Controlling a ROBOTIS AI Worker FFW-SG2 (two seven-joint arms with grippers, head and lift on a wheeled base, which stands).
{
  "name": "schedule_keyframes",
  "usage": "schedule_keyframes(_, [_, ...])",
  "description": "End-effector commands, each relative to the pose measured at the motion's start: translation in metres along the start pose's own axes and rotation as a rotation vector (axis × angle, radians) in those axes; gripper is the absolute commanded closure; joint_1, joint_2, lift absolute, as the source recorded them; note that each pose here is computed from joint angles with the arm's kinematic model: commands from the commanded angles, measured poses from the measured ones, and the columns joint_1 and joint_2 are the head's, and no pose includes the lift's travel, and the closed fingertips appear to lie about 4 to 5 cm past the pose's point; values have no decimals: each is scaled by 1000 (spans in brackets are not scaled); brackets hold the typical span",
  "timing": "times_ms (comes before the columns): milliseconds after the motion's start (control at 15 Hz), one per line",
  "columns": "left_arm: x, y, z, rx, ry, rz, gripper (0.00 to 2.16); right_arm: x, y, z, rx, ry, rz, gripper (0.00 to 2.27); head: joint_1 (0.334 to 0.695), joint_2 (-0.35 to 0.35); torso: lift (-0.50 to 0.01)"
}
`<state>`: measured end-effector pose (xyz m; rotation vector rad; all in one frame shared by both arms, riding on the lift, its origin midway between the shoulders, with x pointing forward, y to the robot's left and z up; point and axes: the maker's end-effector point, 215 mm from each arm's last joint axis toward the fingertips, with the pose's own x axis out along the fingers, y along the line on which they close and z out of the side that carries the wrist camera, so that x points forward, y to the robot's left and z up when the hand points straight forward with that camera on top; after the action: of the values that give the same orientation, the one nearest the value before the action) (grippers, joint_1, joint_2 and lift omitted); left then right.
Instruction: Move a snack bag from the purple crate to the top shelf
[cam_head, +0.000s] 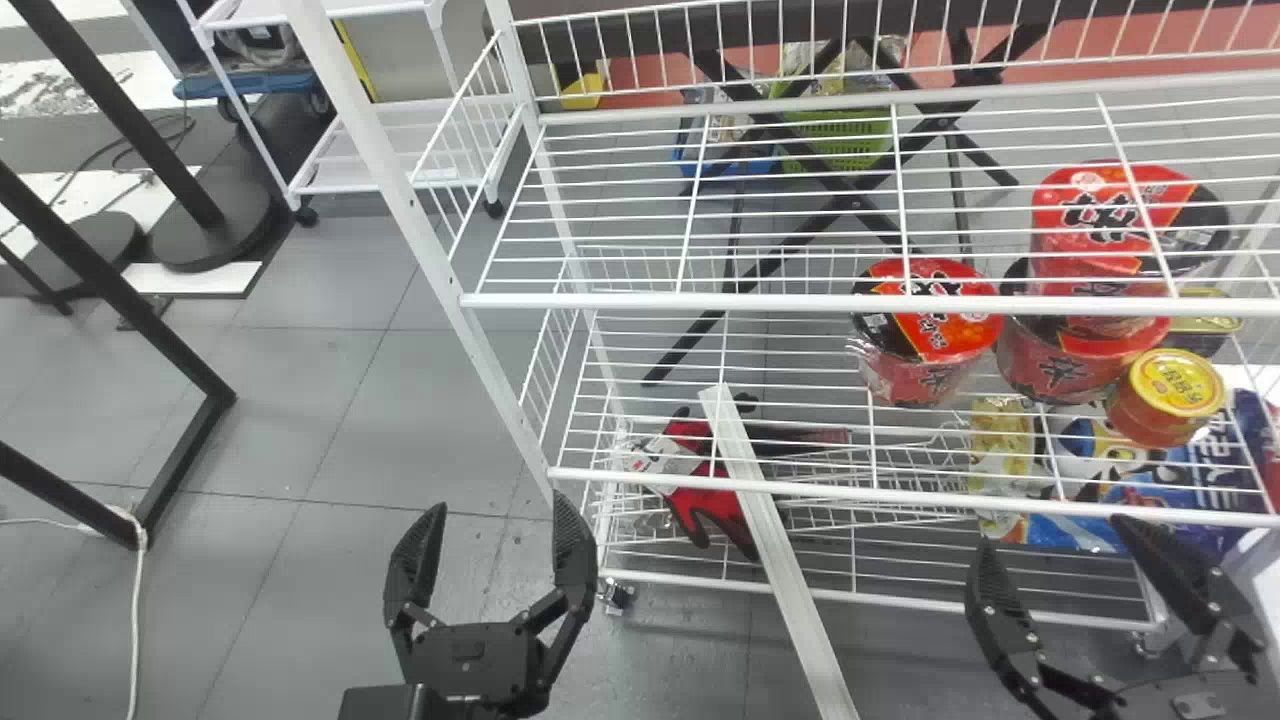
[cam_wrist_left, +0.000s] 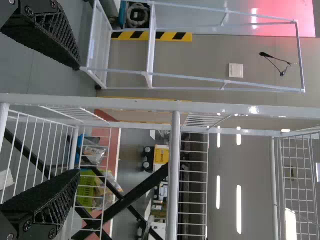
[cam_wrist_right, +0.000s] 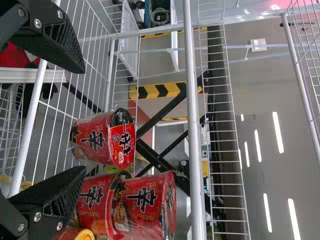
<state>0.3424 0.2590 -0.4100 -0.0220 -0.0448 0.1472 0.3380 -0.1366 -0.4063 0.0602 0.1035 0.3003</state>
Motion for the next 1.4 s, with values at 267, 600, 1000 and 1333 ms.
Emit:
schedule_keyframes(267, [1,1,-2,0,2,1,60,1,-4,-2,10,4,-10,140,695,205,-454])
schedule_keyframes(600, [3,1,-6,2,14,3,60,-6,-11,16,20,7,-27,144,695,199,-454])
schedule_keyframes(1000, [7,0,-12,-3,21,0,60,-44,-84,65,58,73,-132,144,695,136,-454])
schedule_keyframes(1333, [12,-1,-21,-4,31,-3,63,-92,-169,70,176,172,-260,154,695,-25,-454])
